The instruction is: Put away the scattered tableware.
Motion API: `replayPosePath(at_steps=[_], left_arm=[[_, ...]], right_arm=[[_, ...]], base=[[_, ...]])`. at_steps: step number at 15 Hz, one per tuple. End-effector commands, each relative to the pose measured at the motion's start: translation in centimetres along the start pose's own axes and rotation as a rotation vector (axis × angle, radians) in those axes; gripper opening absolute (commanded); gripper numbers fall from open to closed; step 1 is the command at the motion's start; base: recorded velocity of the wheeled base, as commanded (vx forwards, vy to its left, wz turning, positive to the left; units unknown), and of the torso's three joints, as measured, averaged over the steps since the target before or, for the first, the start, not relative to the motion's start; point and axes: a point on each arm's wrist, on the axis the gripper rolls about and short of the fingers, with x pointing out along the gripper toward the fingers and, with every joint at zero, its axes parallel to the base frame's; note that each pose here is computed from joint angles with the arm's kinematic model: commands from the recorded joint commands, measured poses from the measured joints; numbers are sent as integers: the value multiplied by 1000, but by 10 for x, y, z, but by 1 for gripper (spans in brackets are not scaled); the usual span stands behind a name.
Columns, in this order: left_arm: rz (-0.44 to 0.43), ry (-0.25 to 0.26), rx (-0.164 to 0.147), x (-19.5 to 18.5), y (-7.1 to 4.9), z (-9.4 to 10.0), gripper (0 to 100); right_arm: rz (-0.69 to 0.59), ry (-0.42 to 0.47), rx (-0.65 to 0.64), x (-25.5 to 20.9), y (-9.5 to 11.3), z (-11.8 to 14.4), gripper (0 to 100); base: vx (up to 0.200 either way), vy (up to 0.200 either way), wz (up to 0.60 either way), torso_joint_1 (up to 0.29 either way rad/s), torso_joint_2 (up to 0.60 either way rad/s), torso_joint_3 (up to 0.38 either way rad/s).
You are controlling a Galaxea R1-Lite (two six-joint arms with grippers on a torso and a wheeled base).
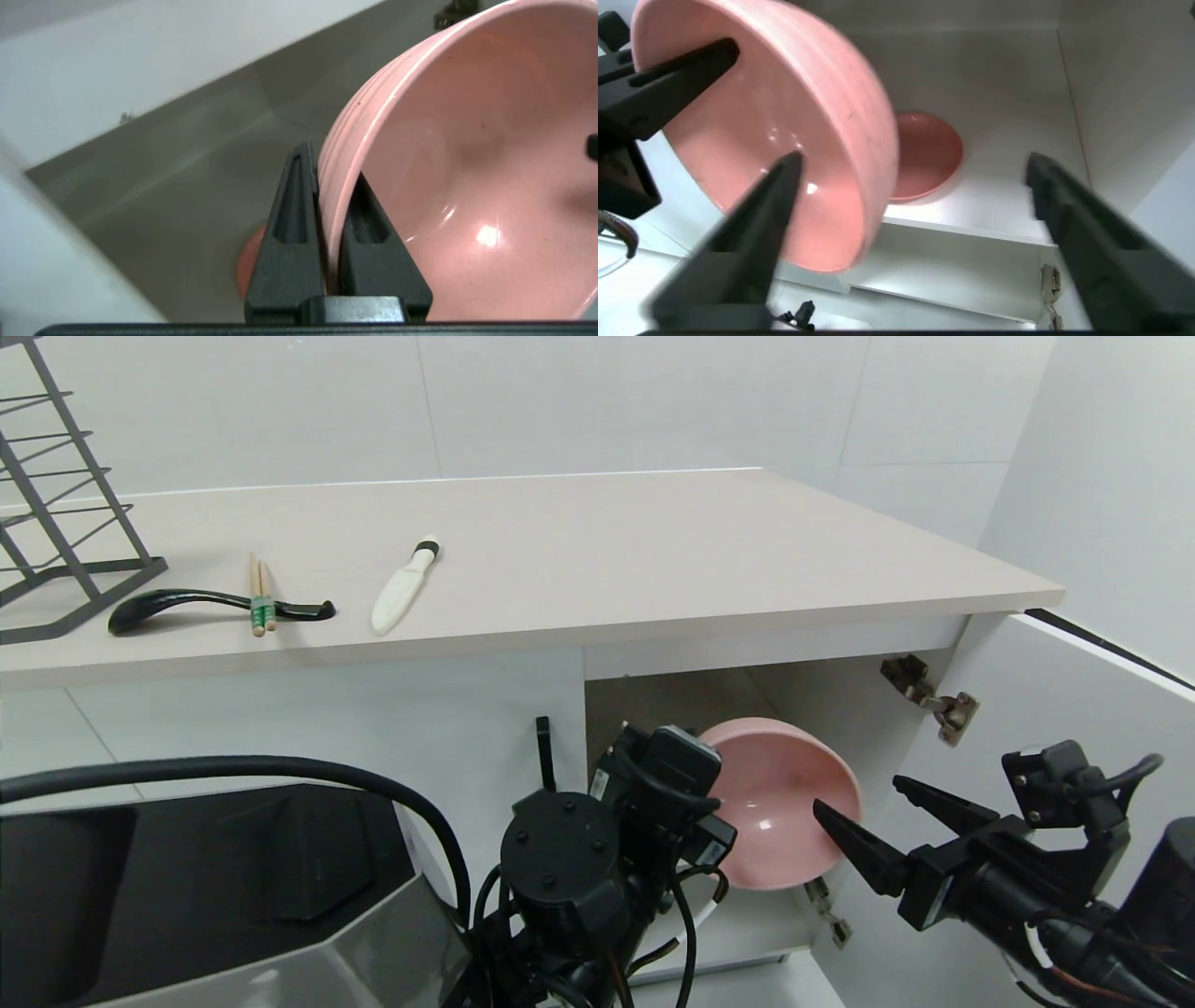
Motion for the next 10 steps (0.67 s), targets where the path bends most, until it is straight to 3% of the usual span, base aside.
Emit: replayPosePath(at_steps=[1,5,10], left_arm=[[0,-13,-10,4,-2,1,0],[-11,-11,-13,10,-10,-6,0],[-21,-41,-31,12,-17,1,0]], right_arm=[[2,2,-4,0,0,0,0],[9,-5,-7,0,2,1,0],[8,-11,-3,1,2,1,0]], base=[[0,0,0,0,0,0],[0,0,0,0,0,0],[0,0,0,0,0,0]])
